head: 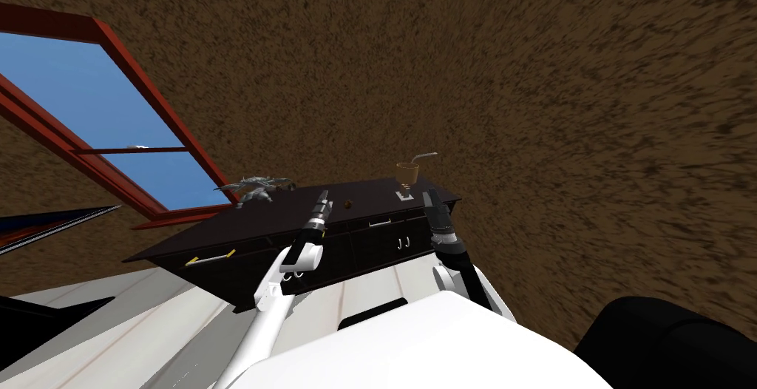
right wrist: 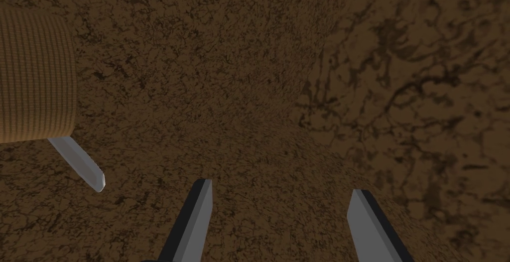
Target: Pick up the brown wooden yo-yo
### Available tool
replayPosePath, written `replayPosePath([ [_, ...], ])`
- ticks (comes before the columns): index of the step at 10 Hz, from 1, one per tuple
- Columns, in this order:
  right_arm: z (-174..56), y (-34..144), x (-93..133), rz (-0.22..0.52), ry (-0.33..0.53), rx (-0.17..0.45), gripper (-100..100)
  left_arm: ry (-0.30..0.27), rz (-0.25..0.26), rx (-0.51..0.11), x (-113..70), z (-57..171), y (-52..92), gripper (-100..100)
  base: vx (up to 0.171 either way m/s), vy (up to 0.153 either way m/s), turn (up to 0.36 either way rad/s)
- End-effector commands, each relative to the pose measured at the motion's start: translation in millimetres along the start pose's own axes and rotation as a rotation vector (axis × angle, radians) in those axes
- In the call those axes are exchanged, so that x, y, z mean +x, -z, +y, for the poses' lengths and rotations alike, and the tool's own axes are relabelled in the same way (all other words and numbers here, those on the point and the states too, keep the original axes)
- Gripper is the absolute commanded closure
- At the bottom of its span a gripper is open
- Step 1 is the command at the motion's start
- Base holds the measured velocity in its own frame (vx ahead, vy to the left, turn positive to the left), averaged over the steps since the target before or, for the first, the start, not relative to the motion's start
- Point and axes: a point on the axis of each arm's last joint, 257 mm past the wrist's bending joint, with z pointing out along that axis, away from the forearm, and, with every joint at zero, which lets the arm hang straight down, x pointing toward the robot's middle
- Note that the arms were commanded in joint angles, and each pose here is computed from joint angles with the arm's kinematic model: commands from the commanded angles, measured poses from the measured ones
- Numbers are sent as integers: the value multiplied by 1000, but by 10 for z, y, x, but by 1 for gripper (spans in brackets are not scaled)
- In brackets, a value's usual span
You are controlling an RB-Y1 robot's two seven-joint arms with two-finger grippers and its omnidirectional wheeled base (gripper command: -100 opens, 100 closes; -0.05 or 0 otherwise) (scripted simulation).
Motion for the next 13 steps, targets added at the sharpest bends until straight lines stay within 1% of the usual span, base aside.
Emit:
replayPosePath([
  [1, 0, 0, 0, 0, 0, 0, 0, -12, -1, -51, -18, 145, -131, -100, -29, 40, -41],
  [2, 0, 0, 0, 0, 0, 0, 0, -12, -1, -82, -14, 236, -170, -100, -28, 36, -22],
  [5, 0, 0, 0, 0, 0, 0, 0, -31, -6, -170, -55, 473, -378, -100, -31, 36, -38],
  [6, 0, 0, 0, 0, 0, 0, 0, -32, -5, -204, -49, 572, -417, -100, -25, 29, -24],
  [7, 0, 0, 0, 0, 0, 0, 0, -41, -9, -230, -73, 617, -498, -100, -22, 36, -39],
  [8, 0, 0, 0, 0, 0, 0, 0, -42, -9, -266, -69, 726, -527, -100, -20, 29, -25],
  [9, 0, 0, 0, 0, 0, 0, 0, -50, -11, -293, -90, 782, -620, -100, -26, 28, -46],
  [10, 0, 0, 0, 0, 0, 0, 0, -51, -11, -319, -87, 850, -634, -100, -20, 25, -27],
  [11, 0, 0, 0, 0, 0, 0, 0, -51, -12, -327, -89, 870, -627, -100, -8, 8, 4],
  [12, 0, 0, 0, 0, 0, 0, 0, -58, -14, -368, -106, 948, -725, -100, -15, 9, -34],
  [13, 0, 0, 0, 0, 0, 0, 0, -58, -15, -388, -108, 1003, -715, -100, -14, 16, -33],
])
